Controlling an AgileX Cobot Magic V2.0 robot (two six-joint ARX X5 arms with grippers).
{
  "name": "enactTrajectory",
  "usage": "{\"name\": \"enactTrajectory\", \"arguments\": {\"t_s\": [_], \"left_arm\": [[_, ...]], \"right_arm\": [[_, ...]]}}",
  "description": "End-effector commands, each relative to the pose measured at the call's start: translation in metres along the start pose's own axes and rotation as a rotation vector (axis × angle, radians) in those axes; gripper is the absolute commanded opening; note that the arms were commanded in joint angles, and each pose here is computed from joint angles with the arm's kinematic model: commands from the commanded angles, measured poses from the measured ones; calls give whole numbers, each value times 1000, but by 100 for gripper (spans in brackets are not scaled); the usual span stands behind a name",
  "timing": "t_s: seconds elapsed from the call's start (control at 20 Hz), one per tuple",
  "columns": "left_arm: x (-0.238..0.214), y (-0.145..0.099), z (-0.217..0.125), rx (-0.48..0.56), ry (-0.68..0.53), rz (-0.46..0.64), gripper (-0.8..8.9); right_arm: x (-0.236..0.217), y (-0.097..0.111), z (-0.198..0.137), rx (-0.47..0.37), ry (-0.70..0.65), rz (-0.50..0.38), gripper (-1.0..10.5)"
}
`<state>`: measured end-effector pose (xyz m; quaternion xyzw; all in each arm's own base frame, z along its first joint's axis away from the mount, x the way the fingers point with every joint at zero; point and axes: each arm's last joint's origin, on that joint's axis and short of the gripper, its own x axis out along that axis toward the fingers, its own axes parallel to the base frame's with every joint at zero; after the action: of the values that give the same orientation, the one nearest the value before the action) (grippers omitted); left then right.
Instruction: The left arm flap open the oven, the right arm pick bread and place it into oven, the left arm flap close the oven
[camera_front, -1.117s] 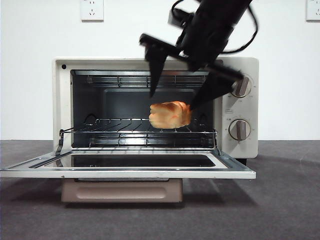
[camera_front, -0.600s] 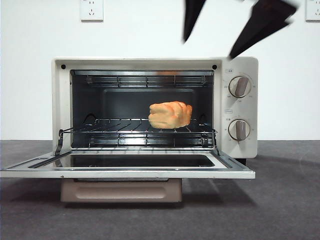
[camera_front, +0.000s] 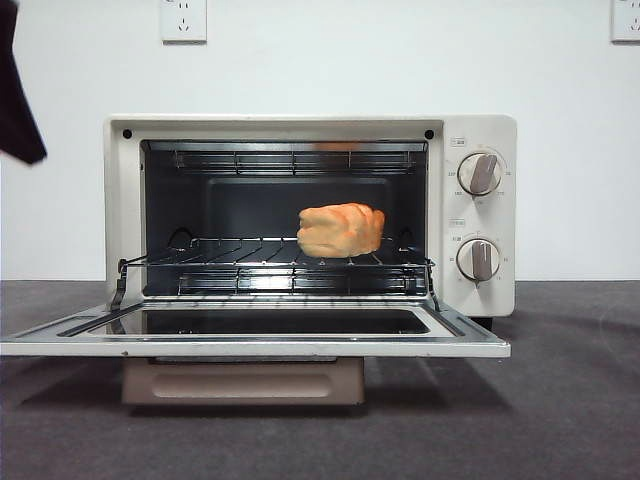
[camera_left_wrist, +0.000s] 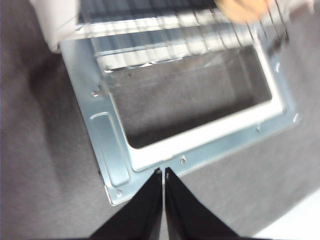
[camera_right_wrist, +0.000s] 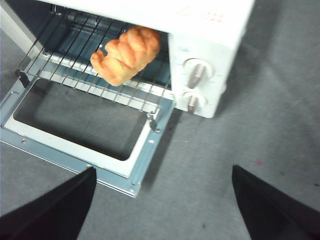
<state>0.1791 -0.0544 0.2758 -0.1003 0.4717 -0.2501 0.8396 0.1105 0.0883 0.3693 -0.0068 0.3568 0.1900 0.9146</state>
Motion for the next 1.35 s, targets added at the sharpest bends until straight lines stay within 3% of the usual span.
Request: {"name": "enactTrajectory", "arguments": {"t_s": [0.05,0.35,0.6,0.7,0.85,1.0,1.35], "left_arm": [[13,24,1,-110,29,-9,10],[44,60,-19,-292,44,19,10],[71,74,-45,-412,101,24,10],[78,79,-47,-430,135,35,10],[90,81,-48,-445,180,-53,10],[99,85,-50,-450,221,-68,10],[103,84,-51,-475,245,-176,10]], "right_arm": [[-20,-4,-3,-37,-42,14,432],[-53,-17,-23,-56,-98,31,432],[-74,-25,-36,-52,-159,97,432],[-76,-25,-38,-51,-162,108,432],[-75,-25,-38,-49,-158,107,432],[-75,-25,-37,-48,-158,107,432],[-75,-25,-38,-44,-158,103,432]]}}
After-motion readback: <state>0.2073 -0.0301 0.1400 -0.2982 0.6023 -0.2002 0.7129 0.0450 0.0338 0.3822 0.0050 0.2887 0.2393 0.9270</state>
